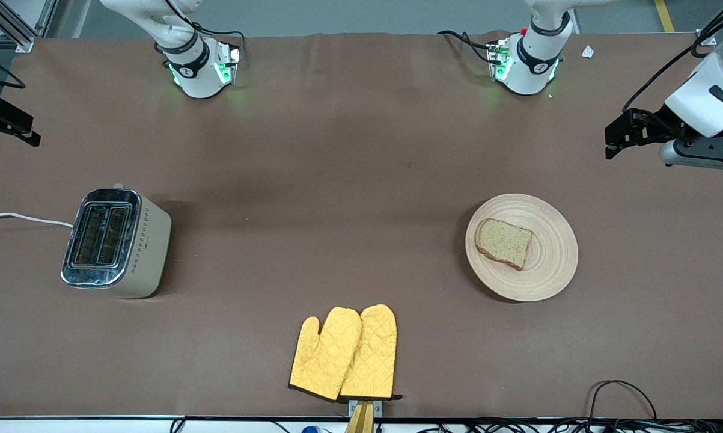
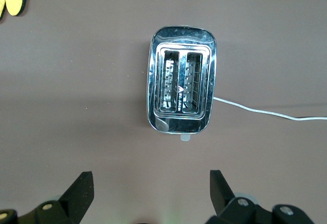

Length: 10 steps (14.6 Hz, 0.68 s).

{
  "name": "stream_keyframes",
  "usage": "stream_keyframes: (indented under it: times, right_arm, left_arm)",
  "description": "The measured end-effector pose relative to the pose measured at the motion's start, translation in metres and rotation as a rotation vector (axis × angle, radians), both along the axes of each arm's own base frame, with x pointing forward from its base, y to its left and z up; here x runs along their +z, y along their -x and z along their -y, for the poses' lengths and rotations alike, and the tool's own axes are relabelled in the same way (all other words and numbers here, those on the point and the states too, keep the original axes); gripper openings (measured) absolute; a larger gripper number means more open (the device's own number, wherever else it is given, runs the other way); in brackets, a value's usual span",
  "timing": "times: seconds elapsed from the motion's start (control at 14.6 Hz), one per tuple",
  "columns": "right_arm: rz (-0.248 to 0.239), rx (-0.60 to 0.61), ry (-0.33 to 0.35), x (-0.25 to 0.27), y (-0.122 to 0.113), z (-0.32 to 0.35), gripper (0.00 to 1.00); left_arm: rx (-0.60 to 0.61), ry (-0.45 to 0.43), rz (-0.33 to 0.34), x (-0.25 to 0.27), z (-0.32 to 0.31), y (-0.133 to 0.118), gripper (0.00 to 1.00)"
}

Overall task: Move plate and put bread in toaster
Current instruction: 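Lower the left gripper toward the rim of the wooden plate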

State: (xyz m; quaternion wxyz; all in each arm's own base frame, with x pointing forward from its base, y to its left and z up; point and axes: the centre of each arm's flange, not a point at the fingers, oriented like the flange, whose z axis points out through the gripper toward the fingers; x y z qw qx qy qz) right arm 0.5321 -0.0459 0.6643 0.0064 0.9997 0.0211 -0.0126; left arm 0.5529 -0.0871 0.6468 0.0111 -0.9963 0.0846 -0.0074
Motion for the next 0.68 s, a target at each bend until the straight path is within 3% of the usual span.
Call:
stream_keyframes:
  times: [0.34, 0.68]
  right_arm:
    - [0.046, -0.001, -0.004, 0.0041, -0.0047, 0.0009, 1.00]
    - [0.056, -0.006, -0.011, 0.0053, -0.0054, 0.0032, 1.00]
  left_arm:
    - [0.004, 0.000, -0.001, -0.0003, -0.0012, -0.0006, 1.00]
    - [-0.030, -0.003, -0.016, -0.0039, -0.0045, -0.0014, 1.00]
